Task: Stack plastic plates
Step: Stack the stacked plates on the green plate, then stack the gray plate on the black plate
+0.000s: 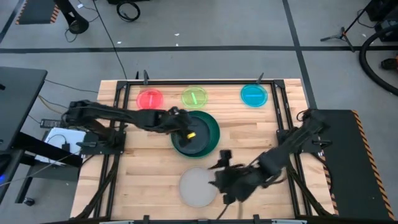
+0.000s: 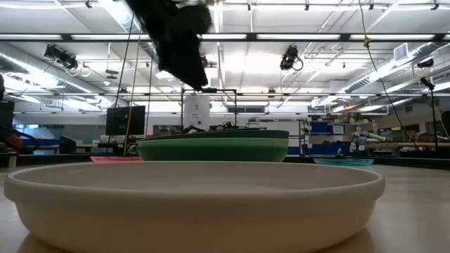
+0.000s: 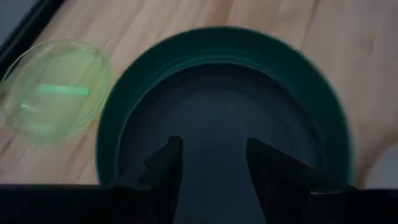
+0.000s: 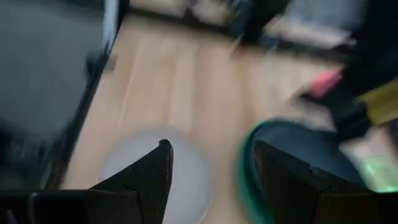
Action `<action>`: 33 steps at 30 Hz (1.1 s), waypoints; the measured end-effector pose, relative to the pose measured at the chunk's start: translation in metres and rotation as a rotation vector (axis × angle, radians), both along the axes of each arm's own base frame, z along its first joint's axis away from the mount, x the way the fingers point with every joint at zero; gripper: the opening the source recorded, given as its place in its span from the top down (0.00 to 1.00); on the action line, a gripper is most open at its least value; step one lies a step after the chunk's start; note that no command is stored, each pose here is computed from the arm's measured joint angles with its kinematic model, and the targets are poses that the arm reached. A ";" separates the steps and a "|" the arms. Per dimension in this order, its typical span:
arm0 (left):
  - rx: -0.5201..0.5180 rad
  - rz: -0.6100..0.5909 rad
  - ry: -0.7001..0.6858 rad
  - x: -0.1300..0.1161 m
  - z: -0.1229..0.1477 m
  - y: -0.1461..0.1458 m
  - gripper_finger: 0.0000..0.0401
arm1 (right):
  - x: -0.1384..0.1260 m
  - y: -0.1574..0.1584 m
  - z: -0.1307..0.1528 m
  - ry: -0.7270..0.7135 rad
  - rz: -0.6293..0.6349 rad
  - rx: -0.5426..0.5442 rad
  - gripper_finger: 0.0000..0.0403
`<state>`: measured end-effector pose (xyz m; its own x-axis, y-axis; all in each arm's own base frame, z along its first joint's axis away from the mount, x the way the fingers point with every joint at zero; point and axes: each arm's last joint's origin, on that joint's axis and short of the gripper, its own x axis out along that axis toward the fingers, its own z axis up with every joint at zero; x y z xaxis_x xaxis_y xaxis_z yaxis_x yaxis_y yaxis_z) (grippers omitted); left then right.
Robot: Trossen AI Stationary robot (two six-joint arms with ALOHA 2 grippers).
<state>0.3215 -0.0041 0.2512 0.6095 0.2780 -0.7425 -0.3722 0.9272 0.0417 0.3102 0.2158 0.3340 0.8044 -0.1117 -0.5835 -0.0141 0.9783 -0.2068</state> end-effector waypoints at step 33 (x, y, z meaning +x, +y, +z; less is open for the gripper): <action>-0.139 -0.001 -0.281 0.058 -0.032 0.007 0.54 | -0.045 -0.001 0.077 -0.274 0.064 -0.002 0.43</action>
<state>0.3800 0.0032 0.2187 0.7965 0.1847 -0.5757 -0.3502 0.9171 -0.1903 0.2648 0.2144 0.4112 0.9375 -0.0565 -0.3435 -0.0193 0.9767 -0.2135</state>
